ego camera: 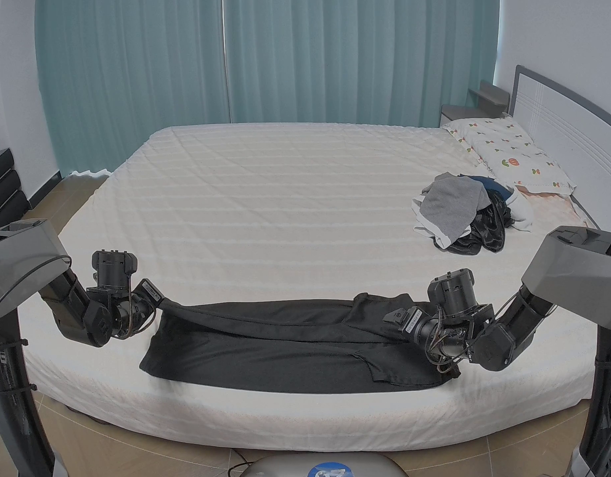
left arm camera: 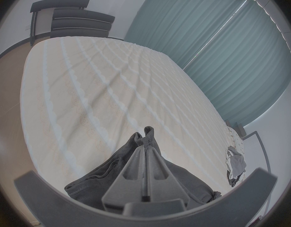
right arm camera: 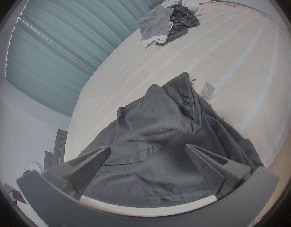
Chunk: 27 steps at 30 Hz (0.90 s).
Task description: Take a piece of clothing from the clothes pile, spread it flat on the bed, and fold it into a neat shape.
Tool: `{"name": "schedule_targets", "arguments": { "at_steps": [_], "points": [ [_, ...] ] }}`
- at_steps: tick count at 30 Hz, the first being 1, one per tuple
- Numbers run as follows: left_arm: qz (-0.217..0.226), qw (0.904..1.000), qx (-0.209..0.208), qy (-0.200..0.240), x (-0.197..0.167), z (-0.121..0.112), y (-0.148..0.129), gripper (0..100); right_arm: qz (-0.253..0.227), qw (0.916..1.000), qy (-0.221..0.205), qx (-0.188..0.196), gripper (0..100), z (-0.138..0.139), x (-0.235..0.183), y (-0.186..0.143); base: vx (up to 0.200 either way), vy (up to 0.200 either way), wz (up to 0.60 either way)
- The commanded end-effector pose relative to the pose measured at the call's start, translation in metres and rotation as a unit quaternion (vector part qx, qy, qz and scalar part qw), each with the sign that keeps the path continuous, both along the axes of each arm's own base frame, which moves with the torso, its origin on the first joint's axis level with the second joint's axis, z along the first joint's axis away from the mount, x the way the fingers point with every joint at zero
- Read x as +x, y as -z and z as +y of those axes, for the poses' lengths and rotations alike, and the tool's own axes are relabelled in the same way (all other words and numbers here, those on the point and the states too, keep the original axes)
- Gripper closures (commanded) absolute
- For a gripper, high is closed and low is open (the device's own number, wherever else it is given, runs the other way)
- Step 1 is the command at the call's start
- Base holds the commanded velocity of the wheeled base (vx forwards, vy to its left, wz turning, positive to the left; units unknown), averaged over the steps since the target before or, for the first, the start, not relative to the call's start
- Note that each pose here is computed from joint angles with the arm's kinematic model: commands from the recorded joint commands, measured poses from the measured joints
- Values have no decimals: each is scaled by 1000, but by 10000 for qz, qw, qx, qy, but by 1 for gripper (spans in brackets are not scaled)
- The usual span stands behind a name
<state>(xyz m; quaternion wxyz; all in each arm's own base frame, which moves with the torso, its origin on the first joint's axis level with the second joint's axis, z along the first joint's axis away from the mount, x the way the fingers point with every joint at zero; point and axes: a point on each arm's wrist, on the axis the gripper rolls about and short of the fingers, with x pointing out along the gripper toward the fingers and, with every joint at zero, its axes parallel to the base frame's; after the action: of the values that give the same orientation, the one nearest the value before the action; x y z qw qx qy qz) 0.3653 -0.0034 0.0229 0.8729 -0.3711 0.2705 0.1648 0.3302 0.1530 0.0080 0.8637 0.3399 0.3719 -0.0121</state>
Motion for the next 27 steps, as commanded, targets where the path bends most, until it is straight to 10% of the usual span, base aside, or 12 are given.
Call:
{"name": "schedule_targets", "arguments": {
  "at_steps": [1, 18, 19, 27],
  "points": [
    [-19, 10000, 1, -9, 0, 1, -1, 100, 80, 9999, 50, -72, 0, 3, 8, 14, 0, 0, 0],
    [-12, 10000, -1, -27, 0, 1, 0, 100, 198, 9980, 578, -185, 0, -5, 33, 23, 0, 0, 0],
    [-12, 10000, -1, -27, 0, 1, 0, 100, 211, 9978, 594, -210, 100, -5, 33, 25, 0, 0, 0],
    [3, 10000, -1, -27, -1, 1, 0, 100, 185, 9971, 686, -283, 100, -6, 32, 24, 0, 0, 0]
  ]
}}
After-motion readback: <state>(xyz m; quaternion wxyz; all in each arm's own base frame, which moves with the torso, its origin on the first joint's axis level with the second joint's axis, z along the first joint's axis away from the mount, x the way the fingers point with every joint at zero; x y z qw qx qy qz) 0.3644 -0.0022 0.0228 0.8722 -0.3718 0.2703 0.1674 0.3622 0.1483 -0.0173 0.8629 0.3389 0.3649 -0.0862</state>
